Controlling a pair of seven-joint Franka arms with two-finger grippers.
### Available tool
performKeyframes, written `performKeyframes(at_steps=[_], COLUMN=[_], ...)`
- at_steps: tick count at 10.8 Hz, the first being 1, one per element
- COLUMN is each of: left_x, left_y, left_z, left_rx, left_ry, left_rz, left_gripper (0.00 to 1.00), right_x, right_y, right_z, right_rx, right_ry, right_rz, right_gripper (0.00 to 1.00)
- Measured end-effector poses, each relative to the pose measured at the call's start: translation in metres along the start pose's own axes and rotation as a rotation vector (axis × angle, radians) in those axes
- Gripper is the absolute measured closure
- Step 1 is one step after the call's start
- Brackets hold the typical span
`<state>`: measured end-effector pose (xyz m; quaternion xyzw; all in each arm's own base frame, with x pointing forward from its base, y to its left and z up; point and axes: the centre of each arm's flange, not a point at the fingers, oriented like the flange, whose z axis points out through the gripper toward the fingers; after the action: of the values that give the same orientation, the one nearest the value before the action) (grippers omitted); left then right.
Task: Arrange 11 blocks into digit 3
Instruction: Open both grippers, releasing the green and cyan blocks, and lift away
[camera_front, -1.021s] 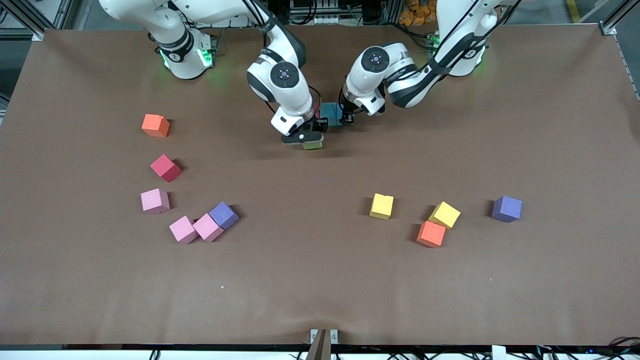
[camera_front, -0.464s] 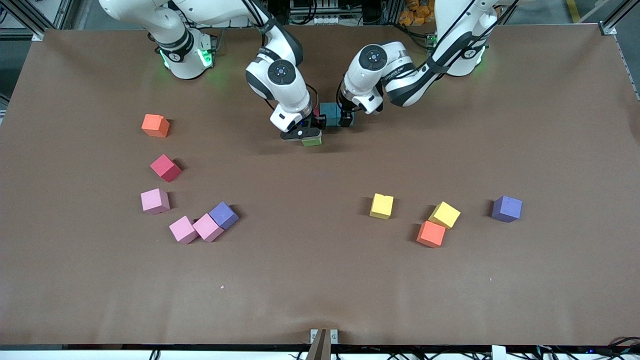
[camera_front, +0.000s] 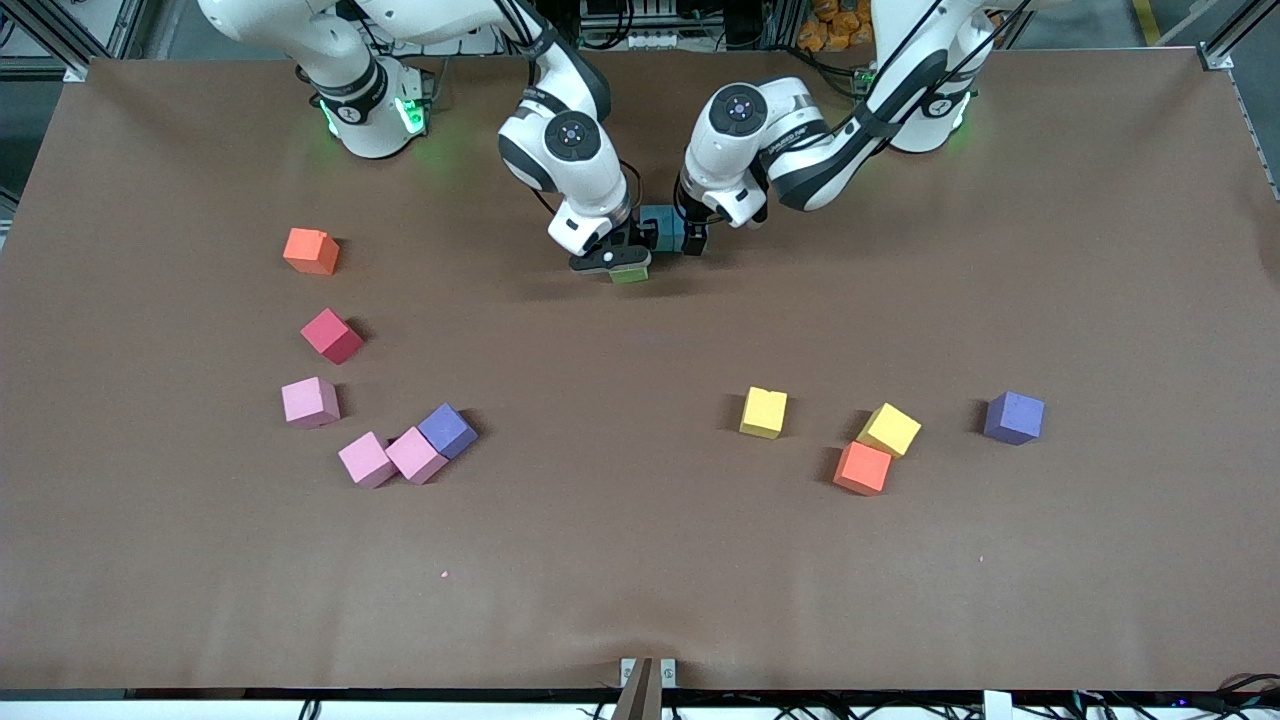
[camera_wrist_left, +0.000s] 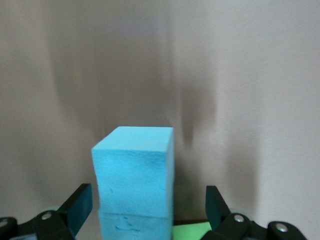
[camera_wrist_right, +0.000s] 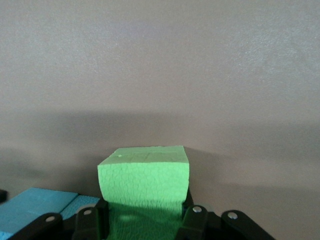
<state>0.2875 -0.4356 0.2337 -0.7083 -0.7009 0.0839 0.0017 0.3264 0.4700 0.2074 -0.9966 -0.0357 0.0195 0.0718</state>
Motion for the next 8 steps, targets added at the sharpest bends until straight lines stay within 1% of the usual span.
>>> performKeyframes(at_steps=[2,4,6,8], left_x=[-0.009,-0.01,-0.009,-0.004], left_y=[0.017,0.039,0.063,0.088], left_z=[-0.023,-0.042,-0.062,-0.083], left_rx=[-0.027,-0.048,-0.068,-0.087], left_ry=[0.014,0.006,-0.002,-0.004], left_rz=[-0.01,0.004,0.05,0.136], left_gripper=[0.0,0.0,0.0,0.0], right_x=[-0.001,-0.001,-0.002,-0.002], right_y=[0.0,0.0,0.0,0.0], right_z=[0.001,0.001,0.002,0.003], right_rx=[-0.006,-0.007,-0.008,-0.009], right_ry=[0.002,0.002,0.003,0.003], right_rz=[-0.011,-0.012,-0.013,-0.007], right_gripper=[0.46,0.46,0.46,0.46])
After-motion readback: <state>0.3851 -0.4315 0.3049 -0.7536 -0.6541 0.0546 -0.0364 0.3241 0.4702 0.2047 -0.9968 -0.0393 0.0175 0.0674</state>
